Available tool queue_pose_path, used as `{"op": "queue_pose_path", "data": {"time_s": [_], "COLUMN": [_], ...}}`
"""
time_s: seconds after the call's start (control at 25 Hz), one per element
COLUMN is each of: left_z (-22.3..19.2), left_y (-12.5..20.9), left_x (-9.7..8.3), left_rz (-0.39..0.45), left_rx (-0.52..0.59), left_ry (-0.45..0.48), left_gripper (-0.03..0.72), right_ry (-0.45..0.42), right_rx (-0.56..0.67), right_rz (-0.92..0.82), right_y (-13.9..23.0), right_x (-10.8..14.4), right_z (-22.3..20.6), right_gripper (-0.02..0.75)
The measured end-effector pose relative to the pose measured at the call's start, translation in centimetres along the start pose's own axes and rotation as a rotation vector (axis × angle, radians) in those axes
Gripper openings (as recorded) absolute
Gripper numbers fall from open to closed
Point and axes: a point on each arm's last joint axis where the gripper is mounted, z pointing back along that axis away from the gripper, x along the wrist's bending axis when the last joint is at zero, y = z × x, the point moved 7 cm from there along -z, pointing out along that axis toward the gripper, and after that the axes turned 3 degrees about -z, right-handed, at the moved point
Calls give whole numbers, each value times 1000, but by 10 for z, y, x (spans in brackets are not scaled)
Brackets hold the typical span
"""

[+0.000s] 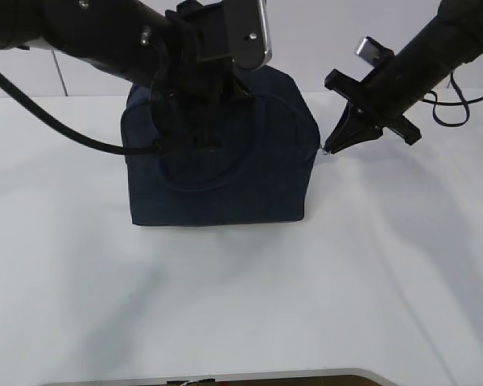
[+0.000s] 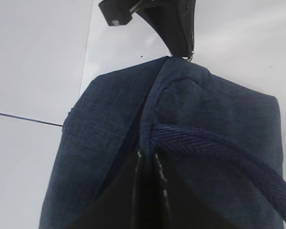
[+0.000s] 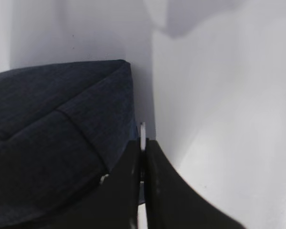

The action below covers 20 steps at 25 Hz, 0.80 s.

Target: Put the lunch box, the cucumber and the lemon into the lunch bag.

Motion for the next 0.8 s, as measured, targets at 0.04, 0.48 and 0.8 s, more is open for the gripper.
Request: {"op": "queue_pose_path", "data": {"time_s": [0.04, 0.48, 0.8], "left_z": [0, 0, 0], "left_y": [0, 0, 0], "left_x": [0, 2, 2], "left_rz": [0, 3, -3], "left_rx": [0, -4, -3], "left_ry": [0, -12, -14], "left_gripper": [-6, -6, -6], "right_ry": [-4, -96, -90], "right_rx": [2, 33, -14], "right_rz": [28, 240, 520], "right_y": [0, 7, 6], "right_x": [1, 14, 19], "right_z": [0, 1, 19], "right_gripper": [5, 239, 281]}}
